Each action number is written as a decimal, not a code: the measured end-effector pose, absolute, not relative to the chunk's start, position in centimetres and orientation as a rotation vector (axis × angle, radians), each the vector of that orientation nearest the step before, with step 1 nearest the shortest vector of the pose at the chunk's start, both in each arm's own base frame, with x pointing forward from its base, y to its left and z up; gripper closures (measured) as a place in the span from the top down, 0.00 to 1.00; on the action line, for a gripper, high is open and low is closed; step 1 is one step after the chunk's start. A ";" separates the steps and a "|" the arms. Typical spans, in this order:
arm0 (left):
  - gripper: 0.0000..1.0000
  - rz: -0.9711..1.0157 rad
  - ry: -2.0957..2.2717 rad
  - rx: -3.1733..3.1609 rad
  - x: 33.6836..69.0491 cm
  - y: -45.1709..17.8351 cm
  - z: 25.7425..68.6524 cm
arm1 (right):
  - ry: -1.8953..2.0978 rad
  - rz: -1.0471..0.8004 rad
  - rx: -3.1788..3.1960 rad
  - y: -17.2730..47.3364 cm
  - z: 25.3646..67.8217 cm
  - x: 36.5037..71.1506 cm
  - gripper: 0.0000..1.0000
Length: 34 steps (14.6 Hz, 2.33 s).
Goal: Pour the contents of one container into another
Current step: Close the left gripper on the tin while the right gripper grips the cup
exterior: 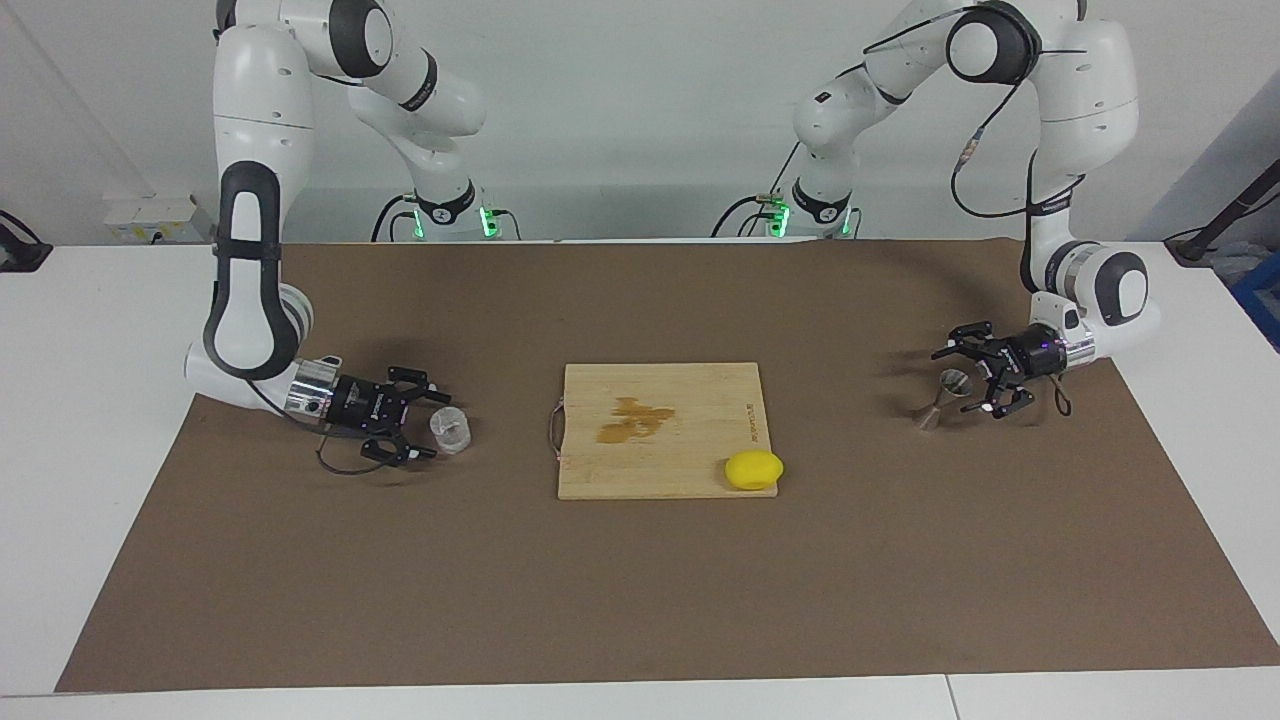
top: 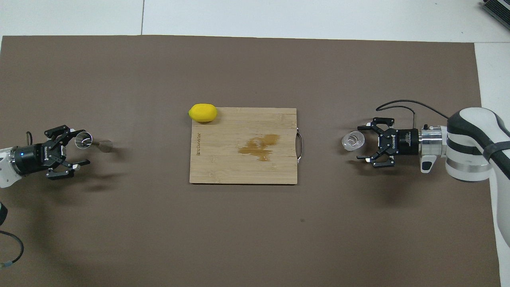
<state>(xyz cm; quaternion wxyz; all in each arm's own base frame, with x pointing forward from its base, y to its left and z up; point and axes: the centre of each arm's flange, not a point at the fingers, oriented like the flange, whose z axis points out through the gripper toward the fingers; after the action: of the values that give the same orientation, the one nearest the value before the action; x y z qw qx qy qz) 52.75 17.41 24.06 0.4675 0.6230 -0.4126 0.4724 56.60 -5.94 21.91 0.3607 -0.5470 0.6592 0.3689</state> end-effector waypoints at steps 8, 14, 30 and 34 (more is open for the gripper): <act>1.00 1.255 -1.050 1.462 54.2 15.0 24.6 | 1.690 0.951 -1.411 -4.5 21.9 56.9 1.00; 1.00 1.277 -1.050 1.477 53.9 16.3 24.7 | 1.698 0.940 -1.411 -4.7 21.9 57.0 0.94; 0.63 1.279 -1.067 1.478 53.7 16.7 24.7 | 1.709 0.924 -1.412 -4.8 21.8 57.1 0.74; 0.51 1.289 -1.089 1.476 54.2 17.0 25.3 | 1.710 0.922 -1.412 -4.8 21.8 57.1 0.74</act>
<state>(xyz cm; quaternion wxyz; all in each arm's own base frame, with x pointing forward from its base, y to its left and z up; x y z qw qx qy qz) 54.24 16.97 25.30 0.4348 0.5927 -0.4375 0.5179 57.10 -4.85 21.79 0.3616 -0.5481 0.6640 0.3578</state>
